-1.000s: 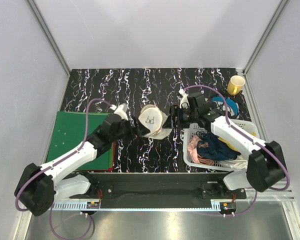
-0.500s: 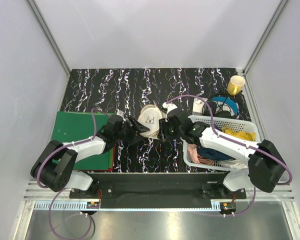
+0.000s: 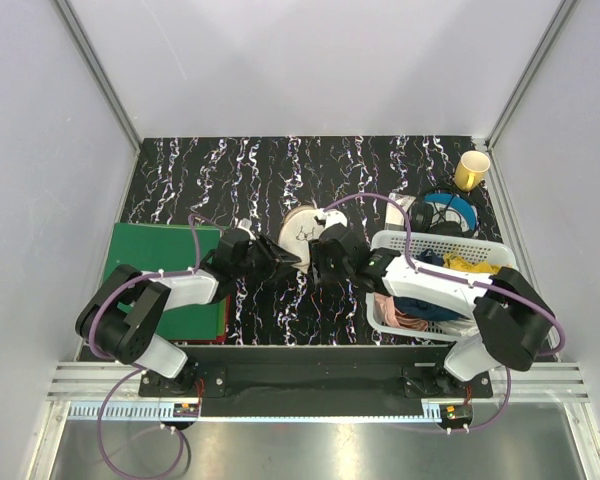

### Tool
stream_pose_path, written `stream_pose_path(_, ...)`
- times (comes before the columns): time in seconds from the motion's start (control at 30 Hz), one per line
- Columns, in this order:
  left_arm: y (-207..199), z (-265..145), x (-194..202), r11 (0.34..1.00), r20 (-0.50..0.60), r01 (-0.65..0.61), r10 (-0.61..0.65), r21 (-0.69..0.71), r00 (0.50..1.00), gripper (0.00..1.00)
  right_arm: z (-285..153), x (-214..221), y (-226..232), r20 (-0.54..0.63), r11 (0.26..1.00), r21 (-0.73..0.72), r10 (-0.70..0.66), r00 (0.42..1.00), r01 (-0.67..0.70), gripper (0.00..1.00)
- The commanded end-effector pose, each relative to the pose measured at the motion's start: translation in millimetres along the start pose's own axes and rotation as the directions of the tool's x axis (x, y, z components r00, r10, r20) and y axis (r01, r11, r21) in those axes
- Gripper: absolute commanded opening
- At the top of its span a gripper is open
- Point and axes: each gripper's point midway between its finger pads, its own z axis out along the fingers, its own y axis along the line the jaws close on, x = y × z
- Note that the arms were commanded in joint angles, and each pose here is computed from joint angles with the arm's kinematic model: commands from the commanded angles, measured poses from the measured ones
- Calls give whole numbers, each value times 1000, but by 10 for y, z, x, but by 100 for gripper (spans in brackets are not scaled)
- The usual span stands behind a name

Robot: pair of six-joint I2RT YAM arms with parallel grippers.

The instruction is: Place the bra in the laundry bag and zip it closed

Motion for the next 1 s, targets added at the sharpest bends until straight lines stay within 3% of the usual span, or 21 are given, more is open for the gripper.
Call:
stream_pose_path(0.0, -384, -28, -103, 990, 36, -71, 67, 119, 997, 39, 14, -359, 59, 132, 999, 34, 10, 991, -15, 47)
stream_pose_path(0.23, -342, -37, -96, 990, 36, -84, 81, 110, 996, 25, 31, -517, -14, 186, 995, 94, -45, 982, 28, 39)
stream_pose_path(0.3, -333, -40, -92, 990, 35, -85, 82, 109, 996, 23, 34, -552, -31, 190, 993, 108, -60, 980, 40, 33)
stream_pose_path(0.37, -320, -42, -100, 990, 42, -98, 94, 105, 995, 20, 30, -545, -49, 182, 992, 119, -71, 981, 49, 19)
stream_pose_path(0.53, -305, -33, -218, 983, 91, -173, 168, 53, 982, 16, 8, -532, -62, 171, 989, 125, -100, 980, 80, 12)
stream_pose_path(0.63, -296, -55, -332, 975, 129, -220, 218, 4, 967, 8, -54, -539, -107, 164, 984, 146, -123, 979, 99, 8)
stream_pose_path(0.67, -237, -70, -364, 971, 140, -236, 238, -34, 961, 0, -71, -507, -151, 154, 982, 159, -130, 979, 106, 6)
stream_pose_path(0.73, -290, -137, -434, 964, 176, -260, 265, -47, 948, 0, -138, -527, -202, 166, 977, 180, -144, 976, 113, 0)
stream_pose_path(0.97, -297, -328, -704, 915, 258, -362, 398, -176, 880, 0, -276, -513, -218, 155, 975, 169, -173, 973, 146, 0)
